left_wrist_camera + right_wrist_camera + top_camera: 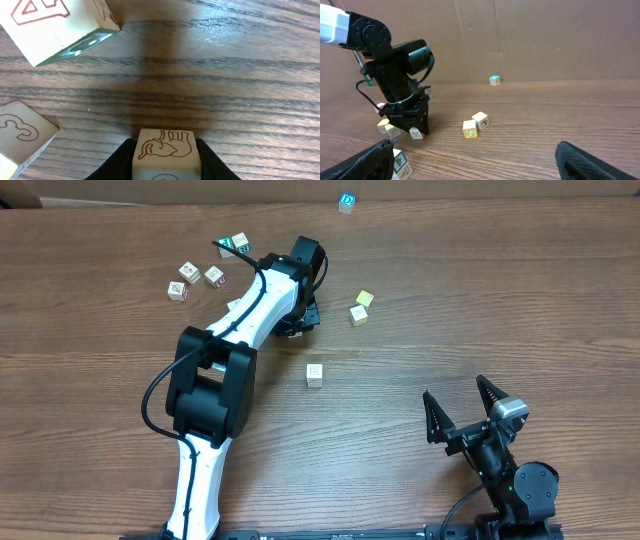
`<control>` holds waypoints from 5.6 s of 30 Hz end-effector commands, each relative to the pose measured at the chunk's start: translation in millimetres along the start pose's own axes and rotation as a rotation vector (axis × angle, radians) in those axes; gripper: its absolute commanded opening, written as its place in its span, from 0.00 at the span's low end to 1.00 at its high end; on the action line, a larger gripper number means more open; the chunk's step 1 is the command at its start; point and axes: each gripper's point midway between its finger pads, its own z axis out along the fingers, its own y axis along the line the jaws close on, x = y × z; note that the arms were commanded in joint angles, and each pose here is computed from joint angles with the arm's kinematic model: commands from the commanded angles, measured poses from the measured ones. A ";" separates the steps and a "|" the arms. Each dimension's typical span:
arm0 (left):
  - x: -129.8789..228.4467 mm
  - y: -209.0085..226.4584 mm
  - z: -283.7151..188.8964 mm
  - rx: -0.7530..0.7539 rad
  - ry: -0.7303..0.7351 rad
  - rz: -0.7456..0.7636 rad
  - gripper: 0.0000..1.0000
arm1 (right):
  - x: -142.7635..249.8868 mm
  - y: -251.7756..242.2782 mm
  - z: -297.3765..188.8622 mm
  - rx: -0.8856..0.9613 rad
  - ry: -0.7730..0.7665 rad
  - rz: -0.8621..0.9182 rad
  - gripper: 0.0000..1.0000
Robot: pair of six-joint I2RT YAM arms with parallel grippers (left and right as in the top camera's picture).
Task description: Form a tower
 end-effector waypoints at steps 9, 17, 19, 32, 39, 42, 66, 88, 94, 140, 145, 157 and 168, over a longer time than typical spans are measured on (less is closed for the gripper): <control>6.0 3.3 6.8 -0.018 0.023 0.017 0.30 | 1.5 -1.2 0.0 0.003 -0.005 0.001 1.00; 8.2 4.8 6.8 -0.025 0.031 0.019 0.29 | 1.5 -1.2 0.0 0.003 -0.005 0.001 1.00; 9.0 5.4 6.8 -0.027 0.035 0.019 0.28 | 1.5 -1.2 0.0 0.003 -0.005 0.001 1.00; 14.2 9.2 6.5 -0.040 0.057 0.092 0.20 | 1.5 -1.2 0.0 0.003 -0.005 0.001 1.00; 13.7 8.8 6.6 -0.038 0.056 0.127 0.12 | 1.5 -1.2 0.0 0.003 -0.005 0.001 1.00; 13.9 8.8 6.5 -0.037 0.057 0.134 0.09 | 1.5 -1.2 0.0 0.003 -0.005 0.001 1.00; 17.5 13.5 6.1 -0.057 0.072 0.136 0.24 | 1.5 -1.2 0.0 0.003 -0.005 0.001 1.00; 13.9 10.7 6.5 -0.044 0.058 0.214 0.26 | 1.5 -1.2 0.0 0.003 -0.005 0.001 1.00; 13.8 9.8 6.5 -0.039 0.059 0.238 0.28 | 1.5 -1.2 0.0 0.003 -0.005 0.001 1.00; 17.7 10.0 6.3 -0.033 0.077 0.291 0.25 | 1.5 -1.2 0.0 0.003 -0.005 0.001 1.00; 18.5 10.1 6.2 -0.032 0.081 0.291 0.24 | 1.5 -1.2 0.0 0.003 -0.005 0.001 1.00; 21.1 3.6 6.2 0.010 0.095 0.287 0.41 | 1.5 -1.2 0.0 0.003 -0.005 0.001 1.00; 20.3 3.1 5.2 0.012 0.093 0.286 0.34 | 1.5 -1.2 0.0 0.003 -0.005 0.001 1.00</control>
